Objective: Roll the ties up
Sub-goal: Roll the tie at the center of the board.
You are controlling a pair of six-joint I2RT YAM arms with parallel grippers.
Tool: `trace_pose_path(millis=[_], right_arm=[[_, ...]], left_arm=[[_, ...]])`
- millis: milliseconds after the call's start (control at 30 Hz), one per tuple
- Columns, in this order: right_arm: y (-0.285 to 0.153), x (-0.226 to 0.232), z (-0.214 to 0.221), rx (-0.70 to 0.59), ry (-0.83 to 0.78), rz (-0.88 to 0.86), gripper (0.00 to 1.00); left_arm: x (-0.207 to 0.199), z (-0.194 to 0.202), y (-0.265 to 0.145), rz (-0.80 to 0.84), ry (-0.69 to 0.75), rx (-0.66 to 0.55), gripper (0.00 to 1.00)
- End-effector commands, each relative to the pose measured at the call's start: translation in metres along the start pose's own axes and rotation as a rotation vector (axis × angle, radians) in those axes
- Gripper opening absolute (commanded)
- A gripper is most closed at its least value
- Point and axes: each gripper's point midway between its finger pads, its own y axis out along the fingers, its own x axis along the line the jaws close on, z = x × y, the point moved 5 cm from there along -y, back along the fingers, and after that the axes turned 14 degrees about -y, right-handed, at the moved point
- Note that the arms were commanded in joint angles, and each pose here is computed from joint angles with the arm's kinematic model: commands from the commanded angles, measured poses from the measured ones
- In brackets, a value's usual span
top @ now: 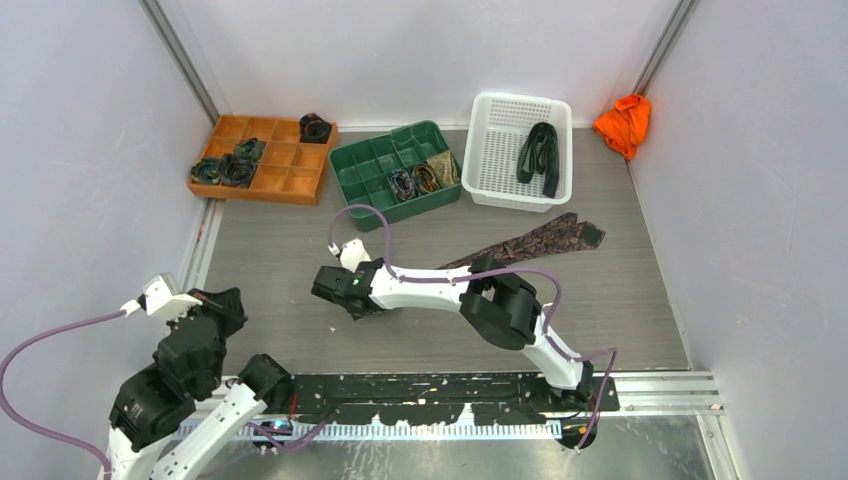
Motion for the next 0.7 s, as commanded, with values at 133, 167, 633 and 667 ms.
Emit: trace_pose_path(millis=[133, 167, 633, 667], right_arm=[[-0.008, 0.002, -0.005, -0.010, 0.004, -0.016, 0.68], [-0.005, 0.002, -0.003, 0.006, -0.002, -0.010, 0.65], [0.013, 0.001, -0.004, 0.010, 0.038, -0.074, 0.07], [0.008, 0.003, -0.011, -0.024, 0.044, -0.114, 0.07]], left_arm=[[-0.001, 0.000, 0.001, 0.009, -0.008, -0.012, 0.02], [-0.001, -0.001, 0.001, 0.010, -0.010, -0.013, 0.02], [-0.006, 0.001, 0.001, 0.022, -0.013, 0.004, 0.00], [-0.007, 0.002, 0.001, 0.023, -0.017, 0.009, 0.00]])
